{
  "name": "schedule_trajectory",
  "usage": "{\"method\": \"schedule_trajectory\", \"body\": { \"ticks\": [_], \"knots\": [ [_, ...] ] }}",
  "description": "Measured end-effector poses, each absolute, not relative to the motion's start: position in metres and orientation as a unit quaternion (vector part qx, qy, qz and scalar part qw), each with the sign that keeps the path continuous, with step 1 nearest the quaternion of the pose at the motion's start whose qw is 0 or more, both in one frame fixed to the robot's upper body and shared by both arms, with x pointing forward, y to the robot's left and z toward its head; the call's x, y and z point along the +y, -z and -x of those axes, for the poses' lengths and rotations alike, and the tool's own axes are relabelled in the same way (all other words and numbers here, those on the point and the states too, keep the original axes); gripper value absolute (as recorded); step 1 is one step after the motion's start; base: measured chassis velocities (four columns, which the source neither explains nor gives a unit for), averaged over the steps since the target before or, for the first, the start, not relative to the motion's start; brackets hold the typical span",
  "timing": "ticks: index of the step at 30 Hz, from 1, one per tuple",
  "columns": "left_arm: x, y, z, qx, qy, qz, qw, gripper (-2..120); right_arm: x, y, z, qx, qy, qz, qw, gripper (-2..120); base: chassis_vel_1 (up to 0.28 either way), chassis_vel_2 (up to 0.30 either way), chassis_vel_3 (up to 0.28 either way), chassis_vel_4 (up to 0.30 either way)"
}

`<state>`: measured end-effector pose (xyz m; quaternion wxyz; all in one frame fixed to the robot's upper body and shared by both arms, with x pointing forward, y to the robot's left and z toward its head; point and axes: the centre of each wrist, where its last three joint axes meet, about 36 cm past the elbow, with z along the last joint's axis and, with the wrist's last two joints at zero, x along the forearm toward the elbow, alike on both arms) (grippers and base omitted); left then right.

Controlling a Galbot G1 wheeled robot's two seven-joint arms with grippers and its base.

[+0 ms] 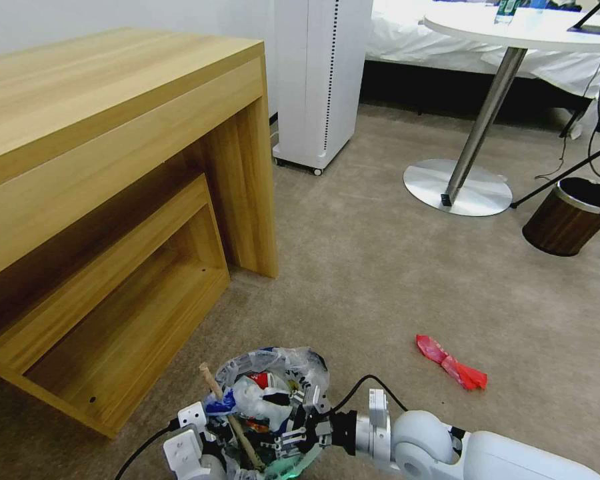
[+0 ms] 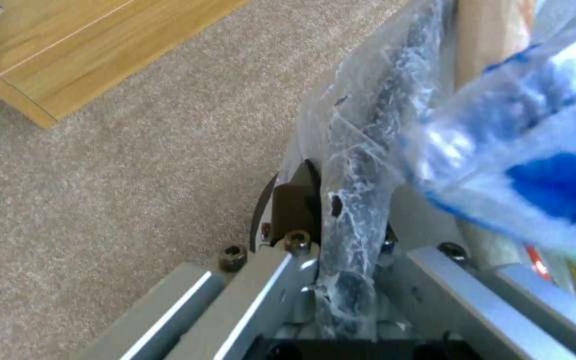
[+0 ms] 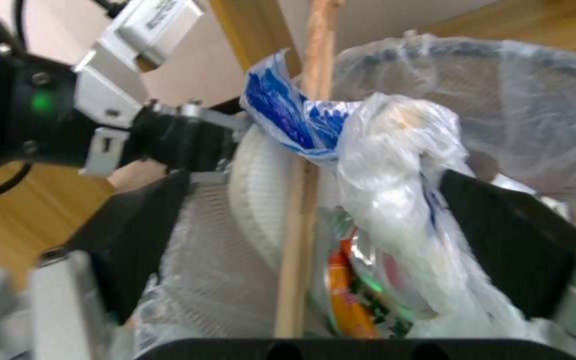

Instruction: Pick up the trash bin and place the garbage on the floor into it.

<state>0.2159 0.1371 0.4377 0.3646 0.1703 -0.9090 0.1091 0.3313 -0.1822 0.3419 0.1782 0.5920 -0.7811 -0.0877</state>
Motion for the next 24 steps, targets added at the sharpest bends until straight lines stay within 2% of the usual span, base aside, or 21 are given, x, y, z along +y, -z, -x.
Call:
{"method": "schedule_trajectory", "body": {
  "ticks": [15,20,24],
  "knots": [
    [0.137,-0.44,-0.215,-0.91,-0.112,-0.169,0.361,0,-0.194,-0.382,-0.342,-0.781,0.095,-0.575,0.222,100,0.0,0.0,0.0,0.0],
    [0.137,-0.44,-0.213,-0.91,-0.113,-0.167,0.362,0,-0.194,-0.393,-0.347,-0.785,0.1,-0.576,0.205,100,0.0,0.0,0.0,0.0],
    [0.137,-0.441,-0.212,-0.911,-0.112,-0.164,0.36,0,-0.198,-0.408,-0.359,-0.8,0.091,-0.572,0.159,100,0.0,0.0,0.0,0.0]
  ]
}}
